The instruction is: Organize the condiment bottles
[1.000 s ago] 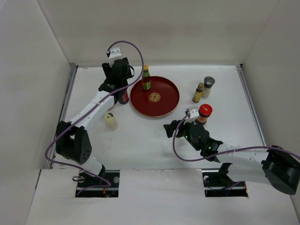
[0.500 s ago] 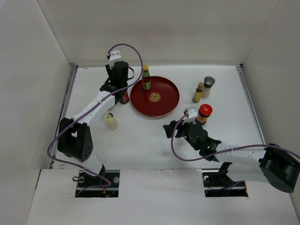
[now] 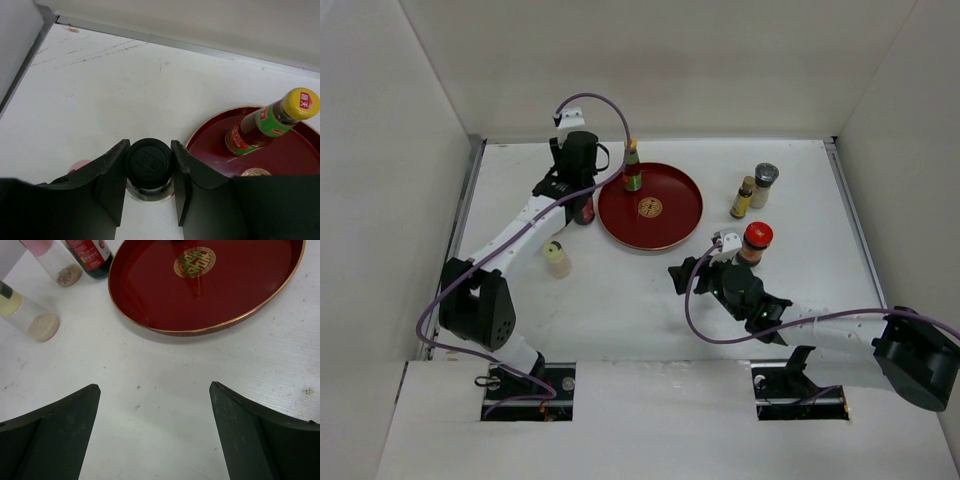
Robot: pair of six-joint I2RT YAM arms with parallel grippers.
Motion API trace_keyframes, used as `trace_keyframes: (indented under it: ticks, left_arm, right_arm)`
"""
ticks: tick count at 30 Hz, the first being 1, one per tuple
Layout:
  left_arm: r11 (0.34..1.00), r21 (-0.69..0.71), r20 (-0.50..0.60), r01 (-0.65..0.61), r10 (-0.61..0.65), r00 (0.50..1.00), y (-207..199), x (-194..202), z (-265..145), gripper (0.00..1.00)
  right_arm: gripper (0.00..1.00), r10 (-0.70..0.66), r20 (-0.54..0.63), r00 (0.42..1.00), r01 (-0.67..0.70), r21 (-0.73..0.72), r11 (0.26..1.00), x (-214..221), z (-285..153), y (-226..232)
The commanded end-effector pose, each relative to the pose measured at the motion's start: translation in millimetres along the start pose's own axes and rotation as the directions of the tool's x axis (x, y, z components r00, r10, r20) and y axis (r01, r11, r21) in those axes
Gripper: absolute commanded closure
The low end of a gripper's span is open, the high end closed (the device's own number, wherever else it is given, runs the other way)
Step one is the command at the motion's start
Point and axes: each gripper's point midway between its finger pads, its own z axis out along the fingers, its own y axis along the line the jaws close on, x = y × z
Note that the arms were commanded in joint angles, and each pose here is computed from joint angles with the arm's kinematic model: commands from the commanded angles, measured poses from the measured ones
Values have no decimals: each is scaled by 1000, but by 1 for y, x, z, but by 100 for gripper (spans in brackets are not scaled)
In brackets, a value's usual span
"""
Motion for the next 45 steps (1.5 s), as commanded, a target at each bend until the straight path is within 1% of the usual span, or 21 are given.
trace_keyframes:
  ticks: [1, 8, 15, 24, 30, 33, 39, 42, 45]
  left_arm:
    - [985, 99, 249, 143, -163, 955, -14, -115, -46, 82]
    - [983, 132, 255, 127, -157, 954, -40, -118, -48, 83]
    - [981, 154, 279, 120, -159, 947, -54, -127, -53, 84]
    - [977, 193, 252, 94, -142, 957, -94, -96, -33, 84]
    - [974, 211, 244, 85, -137, 960, -108, -88, -23, 83]
    - [972, 223, 230, 71, -123, 965, -115, -74, -18, 83]
    - [978, 200, 202, 52, -93, 975, -113, -39, -7, 74]
    - [981, 184, 200, 54, -91, 976, -106, -30, -5, 61]
    - [981, 184, 206, 60, -98, 974, -100, -29, -10, 42]
  right_arm:
    - [3, 34, 92, 995, -32, -20, 999, -32, 3, 11]
    - [2, 36, 93, 995, -34, -21, 999, -32, 3, 11]
    - [2, 34, 92, 995, -32, -20, 999, -32, 3, 11]
    - [2, 24, 79, 997, -23, -14, 1000, -27, 4, 10]
    - [2, 27, 84, 996, -26, -16, 1000, -29, 3, 10]
    - [2, 30, 87, 996, -28, -17, 999, -29, 3, 10]
    - [2, 26, 81, 996, -24, -15, 1000, -28, 3, 10]
    - [2, 25, 80, 996, -24, -14, 1000, -27, 3, 10]
    - [1, 27, 86, 996, -26, -15, 1000, -29, 3, 10]
